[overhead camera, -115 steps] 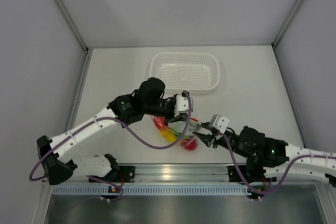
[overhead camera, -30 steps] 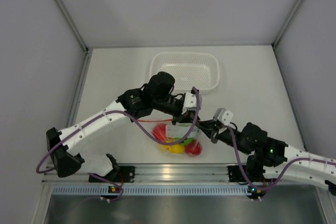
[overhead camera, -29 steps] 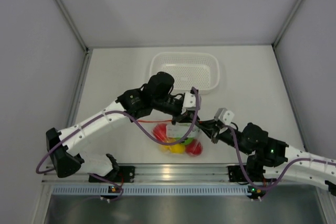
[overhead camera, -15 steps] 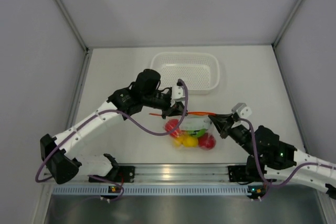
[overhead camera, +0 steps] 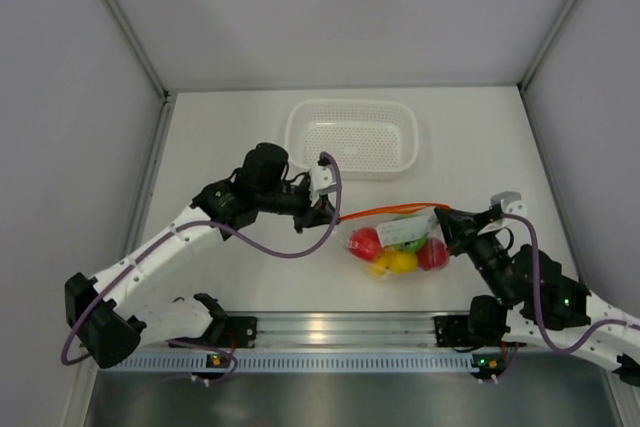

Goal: Open the zip-top bag and remove the fake food

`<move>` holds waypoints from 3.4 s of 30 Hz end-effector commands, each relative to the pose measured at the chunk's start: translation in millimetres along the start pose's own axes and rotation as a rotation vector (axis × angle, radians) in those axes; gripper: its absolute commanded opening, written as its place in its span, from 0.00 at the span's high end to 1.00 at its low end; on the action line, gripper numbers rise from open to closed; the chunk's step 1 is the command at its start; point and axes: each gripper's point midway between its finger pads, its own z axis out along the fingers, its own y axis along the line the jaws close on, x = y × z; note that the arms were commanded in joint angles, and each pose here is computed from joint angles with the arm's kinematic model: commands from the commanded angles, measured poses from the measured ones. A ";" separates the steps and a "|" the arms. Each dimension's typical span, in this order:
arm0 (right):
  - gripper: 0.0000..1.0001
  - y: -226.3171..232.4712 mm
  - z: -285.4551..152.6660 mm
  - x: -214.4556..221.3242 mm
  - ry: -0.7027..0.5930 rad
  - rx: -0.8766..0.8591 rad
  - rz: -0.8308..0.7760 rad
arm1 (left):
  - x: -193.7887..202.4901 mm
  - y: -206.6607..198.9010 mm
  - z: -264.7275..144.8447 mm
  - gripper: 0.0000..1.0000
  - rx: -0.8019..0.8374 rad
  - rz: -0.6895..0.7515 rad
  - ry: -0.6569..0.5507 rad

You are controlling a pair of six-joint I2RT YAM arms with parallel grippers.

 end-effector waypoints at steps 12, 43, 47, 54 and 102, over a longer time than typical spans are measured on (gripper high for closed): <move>1.00 -30.3 -9.0 -36.9 -0.077 0.154 0.120 | 3.1 3.5 -13.9 1.00 -0.102 -0.064 -0.037; 1.00 27.1 -5.5 -33.3 -0.058 -0.161 0.038 | -83.4 5.7 22.2 0.30 0.034 0.113 -0.122; 1.00 28.2 -6.1 -34.3 -0.066 -0.170 0.047 | -73.7 5.9 37.2 0.31 0.052 0.109 -0.089; 1.00 41.4 -6.0 -33.4 -0.072 -0.234 0.049 | -61.8 11.1 55.7 0.42 0.048 0.091 -0.042; 0.16 152.8 60.4 24.8 0.387 -0.179 0.324 | 5.1 56.1 -113.8 1.00 -0.893 -1.067 -0.696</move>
